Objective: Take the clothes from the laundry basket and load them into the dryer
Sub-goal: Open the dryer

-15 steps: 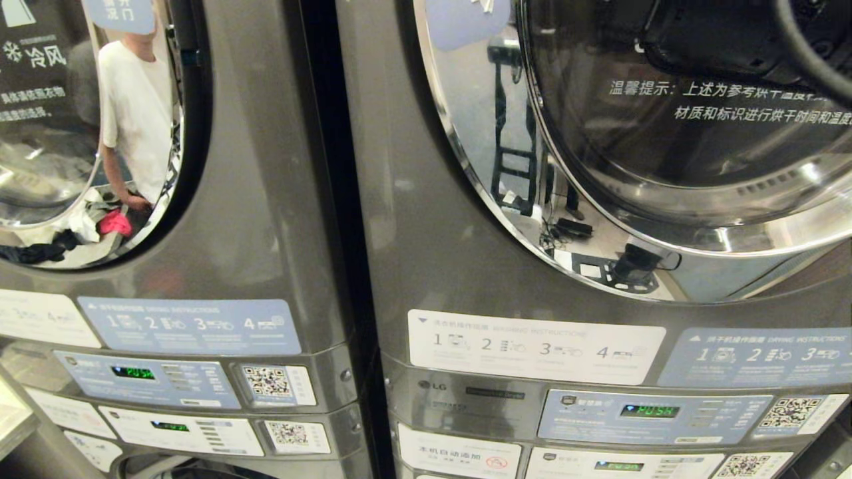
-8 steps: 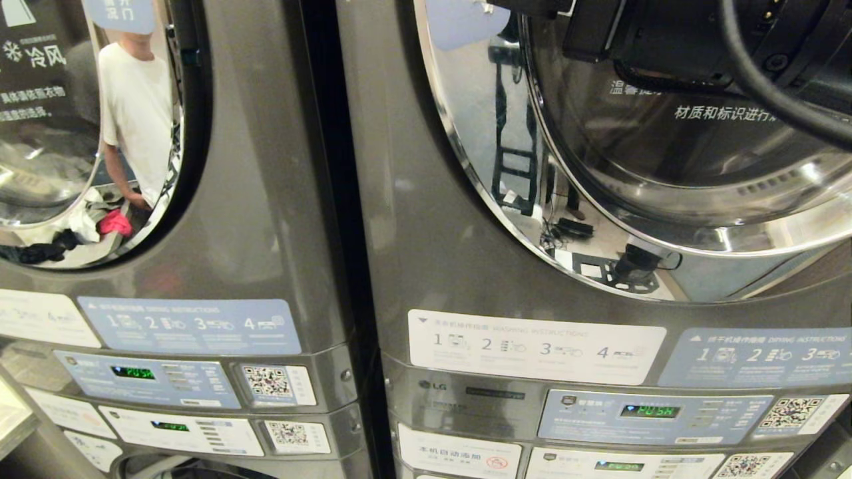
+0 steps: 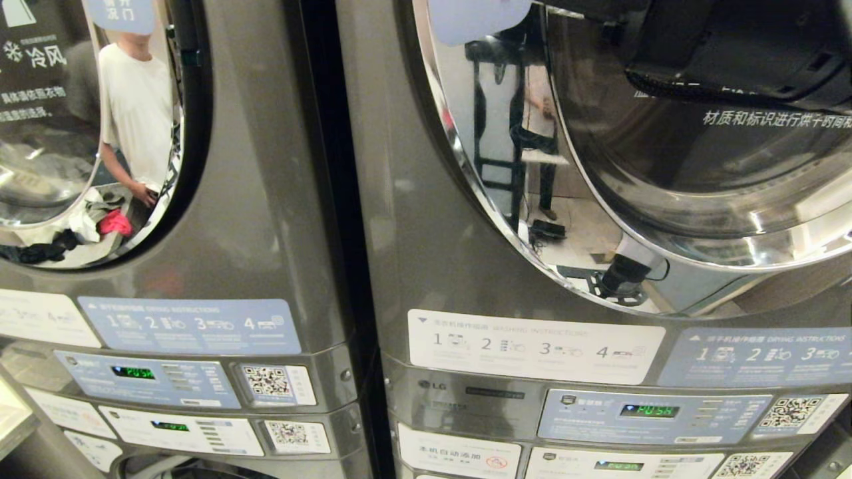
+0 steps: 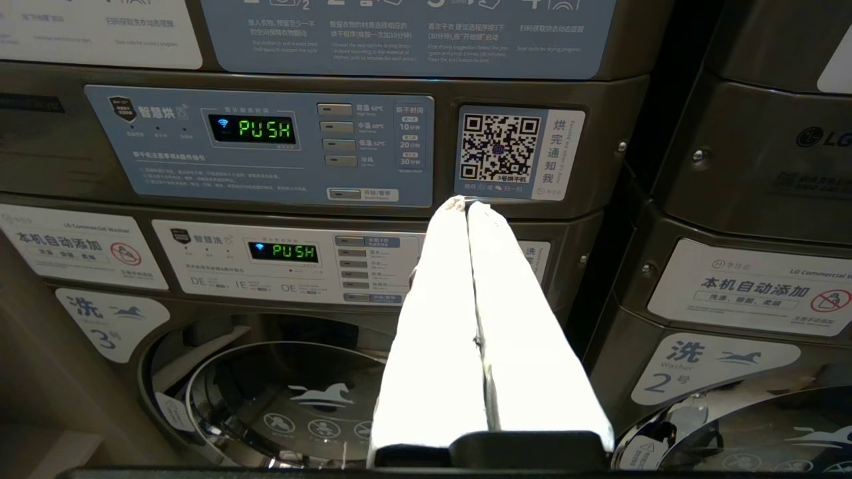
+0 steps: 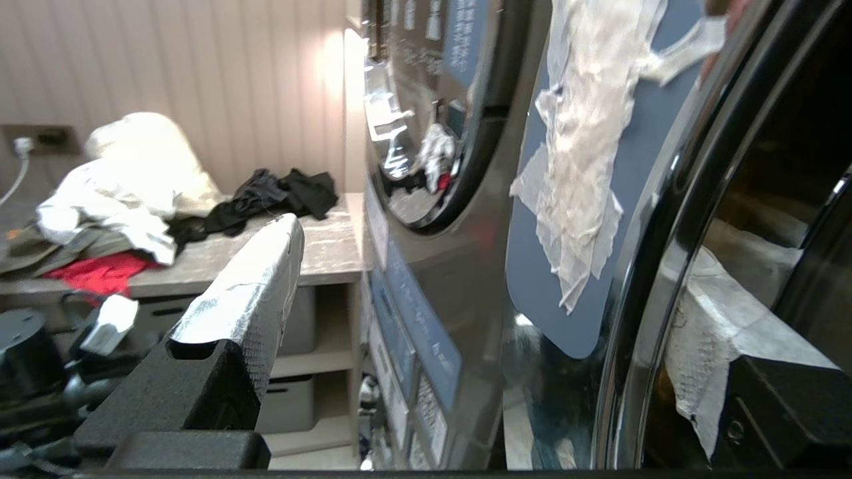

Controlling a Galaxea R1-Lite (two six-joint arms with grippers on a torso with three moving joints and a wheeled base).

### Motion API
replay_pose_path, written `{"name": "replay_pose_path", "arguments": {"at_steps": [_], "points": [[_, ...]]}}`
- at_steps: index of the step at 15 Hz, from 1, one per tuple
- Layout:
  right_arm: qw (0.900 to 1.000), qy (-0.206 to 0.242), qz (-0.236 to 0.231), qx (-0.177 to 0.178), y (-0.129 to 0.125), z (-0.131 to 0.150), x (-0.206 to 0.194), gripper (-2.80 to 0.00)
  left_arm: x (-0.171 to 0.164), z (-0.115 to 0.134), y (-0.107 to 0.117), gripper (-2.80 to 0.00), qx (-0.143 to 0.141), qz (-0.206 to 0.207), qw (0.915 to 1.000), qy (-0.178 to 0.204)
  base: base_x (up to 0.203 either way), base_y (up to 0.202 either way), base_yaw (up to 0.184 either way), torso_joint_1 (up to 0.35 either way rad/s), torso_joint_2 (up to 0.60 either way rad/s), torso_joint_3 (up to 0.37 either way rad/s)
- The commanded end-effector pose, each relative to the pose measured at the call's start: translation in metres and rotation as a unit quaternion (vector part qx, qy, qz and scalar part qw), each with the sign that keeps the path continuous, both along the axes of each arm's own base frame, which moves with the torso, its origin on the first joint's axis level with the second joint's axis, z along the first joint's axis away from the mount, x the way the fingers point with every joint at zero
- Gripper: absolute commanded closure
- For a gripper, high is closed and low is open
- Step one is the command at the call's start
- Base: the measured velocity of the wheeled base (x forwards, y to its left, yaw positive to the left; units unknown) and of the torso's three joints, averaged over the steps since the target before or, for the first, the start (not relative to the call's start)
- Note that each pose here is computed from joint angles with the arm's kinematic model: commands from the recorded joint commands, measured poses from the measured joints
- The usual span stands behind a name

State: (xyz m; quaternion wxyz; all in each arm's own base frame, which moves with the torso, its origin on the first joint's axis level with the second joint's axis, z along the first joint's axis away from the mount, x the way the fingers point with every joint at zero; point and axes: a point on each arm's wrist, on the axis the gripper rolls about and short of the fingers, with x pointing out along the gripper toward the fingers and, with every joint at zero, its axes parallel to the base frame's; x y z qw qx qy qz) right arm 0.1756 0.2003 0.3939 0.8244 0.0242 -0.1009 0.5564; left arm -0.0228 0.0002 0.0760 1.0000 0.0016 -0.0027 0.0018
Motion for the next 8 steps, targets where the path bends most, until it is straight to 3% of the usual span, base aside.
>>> {"name": "replay_pose_path", "arguments": {"at_steps": [1, 8], "points": [[1.000, -0.007, 0.013, 0.005, -0.012, 0.003, -0.017, -2.80, 0.000, 0.000, 0.000, 0.00, 0.000, 0.000, 1.0000, 0.000, 0.000, 0.000, 0.000, 0.000, 0.00, 0.000], [0.999, -0.003, 0.036, -0.005, -0.047, -0.002, -0.055, -2.80, 0.000, 0.000, 0.000, 0.00, 0.000, 0.000, 1.0000, 0.000, 0.000, 0.000, 0.000, 0.000, 0.00, 0.000]]}}
